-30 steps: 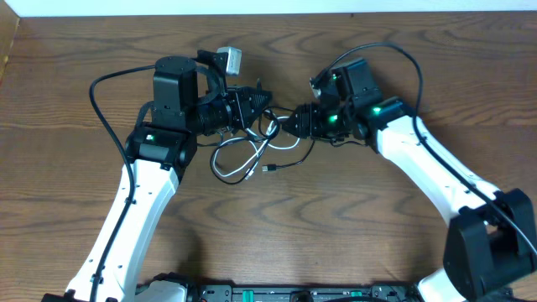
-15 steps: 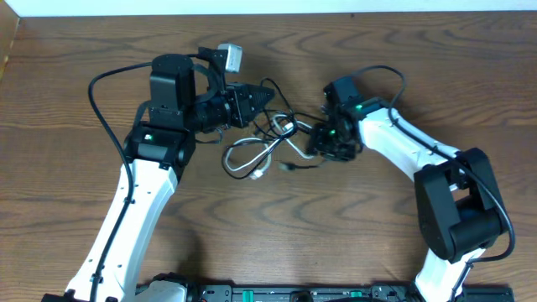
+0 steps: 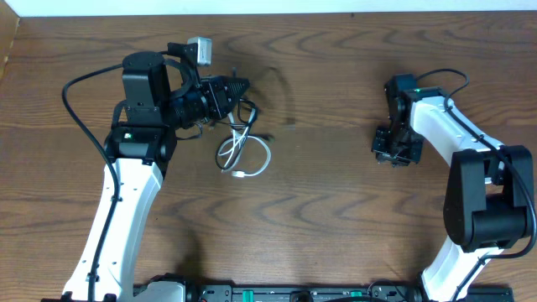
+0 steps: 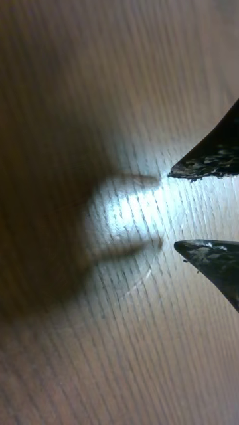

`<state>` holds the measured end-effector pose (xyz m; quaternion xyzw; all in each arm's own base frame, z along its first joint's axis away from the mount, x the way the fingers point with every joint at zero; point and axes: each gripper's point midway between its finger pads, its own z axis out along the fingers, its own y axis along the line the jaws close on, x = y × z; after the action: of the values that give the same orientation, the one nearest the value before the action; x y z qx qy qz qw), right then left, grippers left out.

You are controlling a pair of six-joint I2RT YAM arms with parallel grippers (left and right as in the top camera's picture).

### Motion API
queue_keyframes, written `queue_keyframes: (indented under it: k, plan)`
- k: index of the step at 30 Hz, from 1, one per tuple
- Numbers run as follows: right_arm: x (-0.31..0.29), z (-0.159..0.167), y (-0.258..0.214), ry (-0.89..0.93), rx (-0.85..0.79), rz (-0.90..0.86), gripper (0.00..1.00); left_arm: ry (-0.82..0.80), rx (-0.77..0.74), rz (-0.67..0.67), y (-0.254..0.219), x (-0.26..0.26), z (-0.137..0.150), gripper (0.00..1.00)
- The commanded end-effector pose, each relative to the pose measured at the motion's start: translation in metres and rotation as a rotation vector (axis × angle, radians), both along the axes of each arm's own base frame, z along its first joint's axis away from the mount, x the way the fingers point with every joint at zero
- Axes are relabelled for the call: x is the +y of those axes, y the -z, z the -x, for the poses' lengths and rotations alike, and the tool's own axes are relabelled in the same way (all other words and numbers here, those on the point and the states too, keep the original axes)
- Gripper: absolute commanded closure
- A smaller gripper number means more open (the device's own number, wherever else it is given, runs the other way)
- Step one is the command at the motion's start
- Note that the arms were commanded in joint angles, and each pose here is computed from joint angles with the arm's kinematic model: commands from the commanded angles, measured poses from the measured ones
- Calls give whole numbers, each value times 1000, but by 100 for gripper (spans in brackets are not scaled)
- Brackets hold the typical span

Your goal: Untangle cables

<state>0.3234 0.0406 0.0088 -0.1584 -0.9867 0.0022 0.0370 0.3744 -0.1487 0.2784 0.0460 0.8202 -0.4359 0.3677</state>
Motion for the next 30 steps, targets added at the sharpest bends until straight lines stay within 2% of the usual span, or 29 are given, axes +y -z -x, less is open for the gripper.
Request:
queue_keyframes:
  k: [1, 2, 4, 7, 8, 11, 15, 20, 23, 27, 30]
  plan:
    - [25, -6, -9, -148, -39, -176, 71, 22, 13, -5, 1, -3, 6, 93]
    - [32, -6, -11, -174, -48, -219, 70, 27, 19, -8, 3, -4, 7, 92]
    - [72, -12, -33, -297, -131, -466, 66, 59, 18, -28, 8, -11, 11, 93]
    - [119, -20, -88, -435, -308, -777, 56, 84, 17, -30, 8, -20, 15, 93]
    - [131, -23, -109, -469, -374, -858, 50, 93, 15, -30, 8, -23, 17, 93]
    - [150, -35, -146, -508, -504, -934, 40, 132, -2, -39, 8, -33, 22, 93]
    - [170, -46, -157, -433, -514, -970, 30, 165, -3, -40, 8, -45, 28, 93]
    - [212, -43, -160, -407, -475, -1029, 29, 193, -2, -39, 8, -54, 34, 93]
    - [234, -41, -151, -332, -430, -998, 32, 211, -3, -39, 8, -61, 37, 92]
    - [254, -36, -121, -264, -356, -929, 39, 225, -2, -39, 8, -65, 40, 93]
    - [257, -37, -107, -253, -347, -895, 50, 223, 4, -35, 8, -65, 41, 93]
